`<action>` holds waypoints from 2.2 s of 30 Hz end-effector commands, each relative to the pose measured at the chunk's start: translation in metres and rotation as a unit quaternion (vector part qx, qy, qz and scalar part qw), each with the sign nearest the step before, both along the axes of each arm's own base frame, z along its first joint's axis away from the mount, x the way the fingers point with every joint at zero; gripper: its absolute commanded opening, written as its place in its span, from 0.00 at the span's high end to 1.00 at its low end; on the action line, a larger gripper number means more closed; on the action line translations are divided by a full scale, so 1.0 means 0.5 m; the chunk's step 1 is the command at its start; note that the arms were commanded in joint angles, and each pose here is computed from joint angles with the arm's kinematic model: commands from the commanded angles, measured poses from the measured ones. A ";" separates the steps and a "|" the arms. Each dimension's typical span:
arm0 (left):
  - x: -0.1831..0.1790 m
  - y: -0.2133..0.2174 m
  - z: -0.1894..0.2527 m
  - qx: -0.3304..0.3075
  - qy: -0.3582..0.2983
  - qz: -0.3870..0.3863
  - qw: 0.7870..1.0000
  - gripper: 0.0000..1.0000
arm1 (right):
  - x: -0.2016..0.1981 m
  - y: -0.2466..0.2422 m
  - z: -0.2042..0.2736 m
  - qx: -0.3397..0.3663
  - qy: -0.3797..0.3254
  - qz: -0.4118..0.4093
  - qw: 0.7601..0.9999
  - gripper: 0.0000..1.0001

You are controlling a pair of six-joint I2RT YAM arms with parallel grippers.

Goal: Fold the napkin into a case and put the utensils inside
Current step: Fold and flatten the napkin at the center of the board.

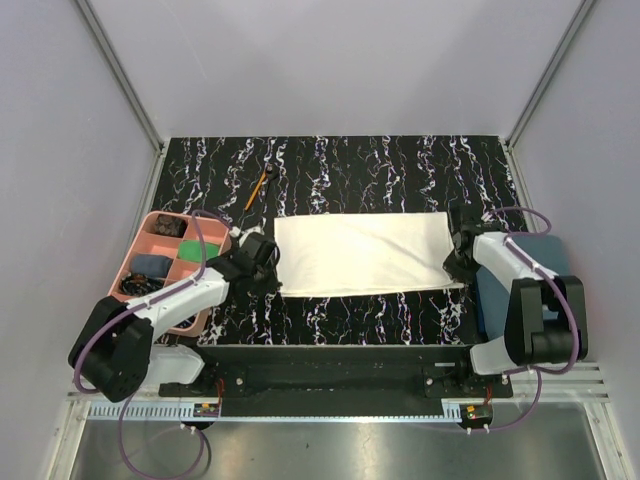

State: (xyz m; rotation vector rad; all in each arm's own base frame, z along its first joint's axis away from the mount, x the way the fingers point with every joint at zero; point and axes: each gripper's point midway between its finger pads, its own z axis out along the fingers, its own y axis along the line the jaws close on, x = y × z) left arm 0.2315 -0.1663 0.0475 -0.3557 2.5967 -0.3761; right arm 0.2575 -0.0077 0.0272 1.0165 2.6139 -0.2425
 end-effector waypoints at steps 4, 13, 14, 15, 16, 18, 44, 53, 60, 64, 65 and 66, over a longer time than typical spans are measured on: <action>-0.014 -0.008 -0.040 -0.001 0.018 0.006 1.000 1.00 | 0.042 -0.039 0.080 -0.051 -0.061 -0.002 0.997 1.00; -0.019 -0.007 -0.048 0.004 0.018 0.003 1.000 1.00 | 0.038 -0.047 0.035 -0.065 -0.019 -0.003 0.998 1.00; -0.018 -0.009 -0.046 0.002 0.016 0.002 1.000 1.00 | 0.039 -0.050 0.034 -0.068 -0.017 -0.003 0.998 1.00; -0.017 -0.011 -0.044 0.000 0.016 0.002 1.000 1.00 | 0.038 -0.053 0.031 -0.073 -0.013 -0.004 0.997 1.00; -0.018 -0.013 -0.043 -0.002 0.015 -0.001 1.000 1.00 | 0.037 -0.056 0.026 -0.077 -0.007 -0.005 0.997 1.00; -0.022 -0.020 -0.042 -0.010 0.017 -0.006 1.000 1.00 | 0.038 -0.055 0.022 -0.075 -0.002 -0.004 0.997 1.00; 0.044 0.143 0.039 0.035 -0.042 0.105 0.993 1.00 | -0.023 0.238 -0.012 0.145 0.007 0.071 0.987 1.00; 0.055 0.113 0.076 0.002 -0.059 0.074 0.996 1.00 | 0.047 0.151 0.115 0.006 -0.079 0.183 0.980 1.00; 0.090 0.111 0.156 -0.013 -0.119 0.085 0.989 1.00 | 0.104 0.134 0.192 -0.022 -0.131 0.212 0.968 1.00; 0.139 0.112 0.242 -0.011 -0.173 0.091 0.981 1.00 | 0.183 0.140 0.301 -0.038 -0.207 0.238 0.948 1.00; 0.154 0.110 0.269 -0.014 -0.186 0.094 0.978 1.00 | 0.199 0.140 0.316 -0.043 -0.213 0.246 0.945 1.00; 0.163 0.111 0.286 -0.014 -0.195 0.095 0.976 1.00 | 0.214 0.141 0.338 -0.041 -0.226 0.250 0.941 1.00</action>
